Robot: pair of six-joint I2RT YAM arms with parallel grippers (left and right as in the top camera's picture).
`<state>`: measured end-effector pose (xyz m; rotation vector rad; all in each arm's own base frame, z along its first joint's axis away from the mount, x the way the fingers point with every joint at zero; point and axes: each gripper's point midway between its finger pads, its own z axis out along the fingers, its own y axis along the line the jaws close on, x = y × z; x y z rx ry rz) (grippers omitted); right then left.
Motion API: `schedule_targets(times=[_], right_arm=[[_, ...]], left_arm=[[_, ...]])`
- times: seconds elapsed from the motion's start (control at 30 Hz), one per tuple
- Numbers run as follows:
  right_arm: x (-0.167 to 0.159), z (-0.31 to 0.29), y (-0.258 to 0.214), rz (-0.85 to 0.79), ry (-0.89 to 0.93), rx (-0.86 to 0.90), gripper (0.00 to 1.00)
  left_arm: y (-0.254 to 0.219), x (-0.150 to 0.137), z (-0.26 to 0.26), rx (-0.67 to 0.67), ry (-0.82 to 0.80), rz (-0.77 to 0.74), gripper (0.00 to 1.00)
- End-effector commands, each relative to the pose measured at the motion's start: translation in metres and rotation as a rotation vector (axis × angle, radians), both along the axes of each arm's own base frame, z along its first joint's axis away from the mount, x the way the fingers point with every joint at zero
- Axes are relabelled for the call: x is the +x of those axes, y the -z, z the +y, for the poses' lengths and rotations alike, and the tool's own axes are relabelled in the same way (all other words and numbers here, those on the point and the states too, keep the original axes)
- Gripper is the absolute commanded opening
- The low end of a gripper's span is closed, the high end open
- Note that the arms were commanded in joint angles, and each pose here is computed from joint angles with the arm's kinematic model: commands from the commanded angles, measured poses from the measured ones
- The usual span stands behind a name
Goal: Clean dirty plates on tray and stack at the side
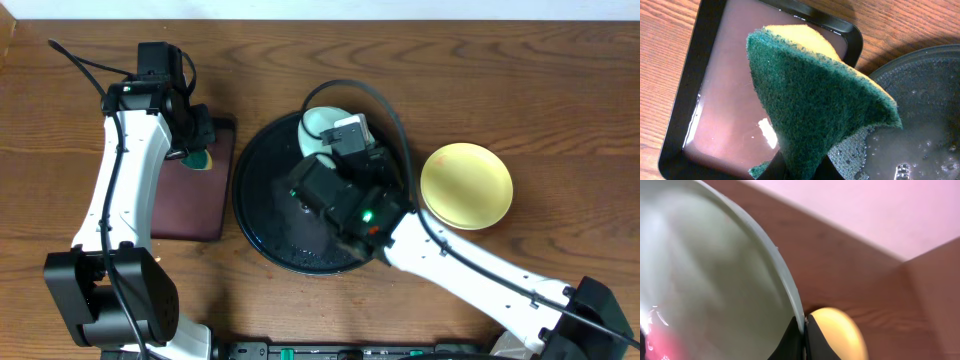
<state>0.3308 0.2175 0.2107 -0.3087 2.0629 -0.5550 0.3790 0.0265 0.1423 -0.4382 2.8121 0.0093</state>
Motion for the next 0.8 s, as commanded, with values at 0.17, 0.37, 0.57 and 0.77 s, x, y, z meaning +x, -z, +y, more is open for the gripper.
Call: schedule_targets(times=[0.17,0.37,0.57,0.77], right_arm=[[-0.015,-0.018,-0.061,-0.295,0.134,-0.191,0.01],[-0.013,-0.008,-0.037,-0.171,0.056,-0.141,0.01],[-0.017,0.008,0.027,0.178,-0.015,0.187,0.01],[-0.007,-0.023,0.037,0.386,0.049,0.465,0.01]], left_arm=[[0.005,-0.002,0.003,0.009,-0.012,0.017,0.08],[0.005,-0.002,0.003,0.009,-0.012,0.018,0.08],[0.005,-0.002,0.003,0.009,-0.012,0.018,0.08],[0.005,-0.002,0.003,0.009,-0.012,0.018,0.08]])
